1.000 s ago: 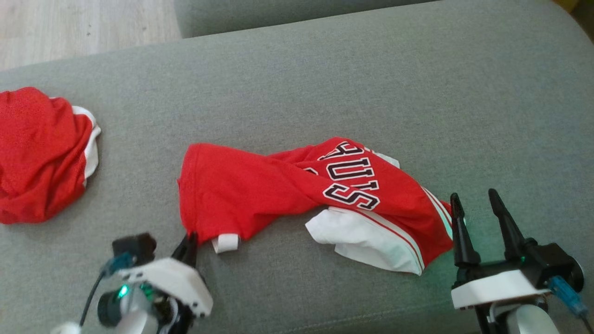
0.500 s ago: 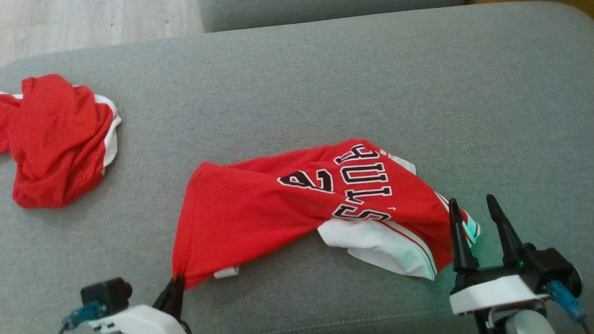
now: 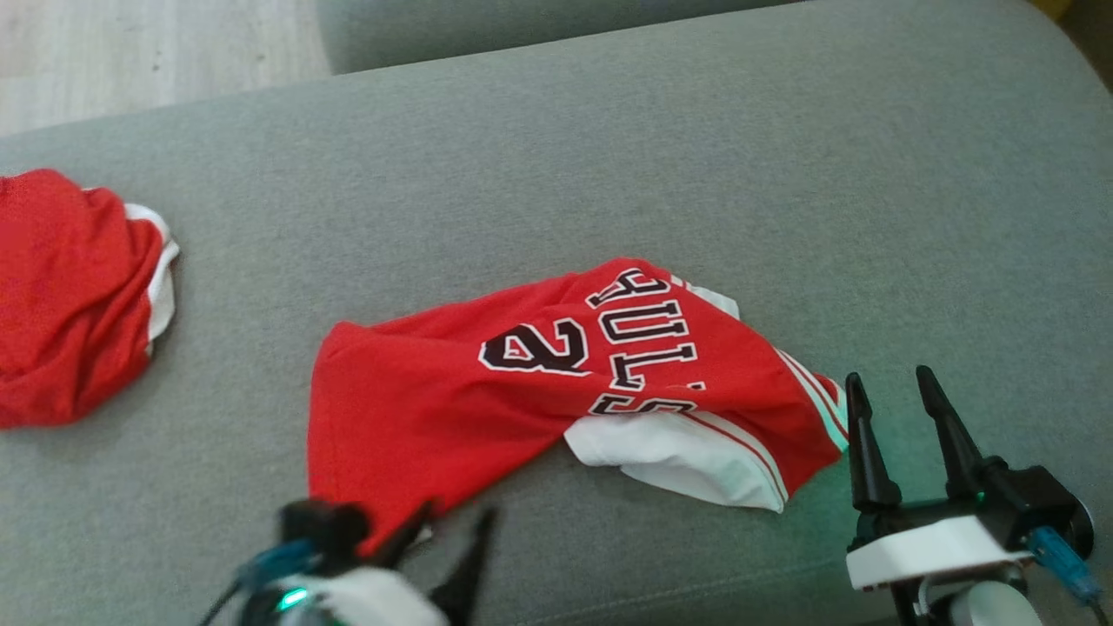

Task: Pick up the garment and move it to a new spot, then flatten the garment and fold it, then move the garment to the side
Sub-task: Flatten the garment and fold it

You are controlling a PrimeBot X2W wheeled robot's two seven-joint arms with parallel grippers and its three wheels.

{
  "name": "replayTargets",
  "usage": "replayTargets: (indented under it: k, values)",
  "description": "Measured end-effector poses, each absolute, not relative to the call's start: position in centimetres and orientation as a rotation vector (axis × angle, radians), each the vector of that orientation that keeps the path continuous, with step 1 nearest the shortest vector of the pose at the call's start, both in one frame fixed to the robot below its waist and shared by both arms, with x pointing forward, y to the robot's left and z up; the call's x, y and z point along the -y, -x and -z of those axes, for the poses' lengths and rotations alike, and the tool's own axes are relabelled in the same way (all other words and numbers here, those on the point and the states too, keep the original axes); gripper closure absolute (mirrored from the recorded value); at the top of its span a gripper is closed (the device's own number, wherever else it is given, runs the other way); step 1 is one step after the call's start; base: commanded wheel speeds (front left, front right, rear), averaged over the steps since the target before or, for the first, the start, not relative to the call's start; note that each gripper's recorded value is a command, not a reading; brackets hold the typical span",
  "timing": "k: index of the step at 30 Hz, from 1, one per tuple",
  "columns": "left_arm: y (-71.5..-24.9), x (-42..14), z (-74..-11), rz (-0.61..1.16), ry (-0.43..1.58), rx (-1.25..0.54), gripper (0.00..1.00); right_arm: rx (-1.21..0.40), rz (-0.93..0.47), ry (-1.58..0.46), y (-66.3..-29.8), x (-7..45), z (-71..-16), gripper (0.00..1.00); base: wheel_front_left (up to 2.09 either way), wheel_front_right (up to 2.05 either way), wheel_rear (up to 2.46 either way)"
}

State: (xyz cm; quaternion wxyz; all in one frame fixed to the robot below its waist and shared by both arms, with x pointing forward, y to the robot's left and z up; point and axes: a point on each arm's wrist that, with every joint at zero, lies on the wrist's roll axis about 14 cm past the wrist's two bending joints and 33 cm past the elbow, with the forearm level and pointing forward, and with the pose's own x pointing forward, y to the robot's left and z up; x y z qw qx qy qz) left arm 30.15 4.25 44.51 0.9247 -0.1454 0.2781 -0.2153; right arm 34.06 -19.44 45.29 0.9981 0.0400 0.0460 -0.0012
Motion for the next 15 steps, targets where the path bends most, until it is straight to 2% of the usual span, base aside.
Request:
replayTargets:
  k: [3, 6, 10, 15]
  values:
    - [-29.8, -0.1, -45.2, 0.585, 0.338, -0.593, 0.0, -0.097, 0.013, -0.079, -33.8, 19.7, -45.2, 0.0, 0.0, 0.0, 0.0]
    - [-29.6, 2.8, -44.4, 0.65, 0.392, -0.65, 0.0, -0.1, 0.024, -0.079, -33.6, 20.0, -45.1, 0.0, 0.0, 0.0, 0.0]
    - [-29.8, 4.2, -41.8, 0.645, 0.417, -0.729, 0.0, -0.1, 0.05, -0.082, -33.3, 20.7, -45.1, 0.0, 0.0, 0.0, 0.0]
    - [-31.4, 4.7, -40.4, 0.624, 0.416, -0.737, 0.0, -0.093, 0.085, -0.077, -32.9, 21.8, -45.4, 0.0, 0.0, 0.0, 0.0]
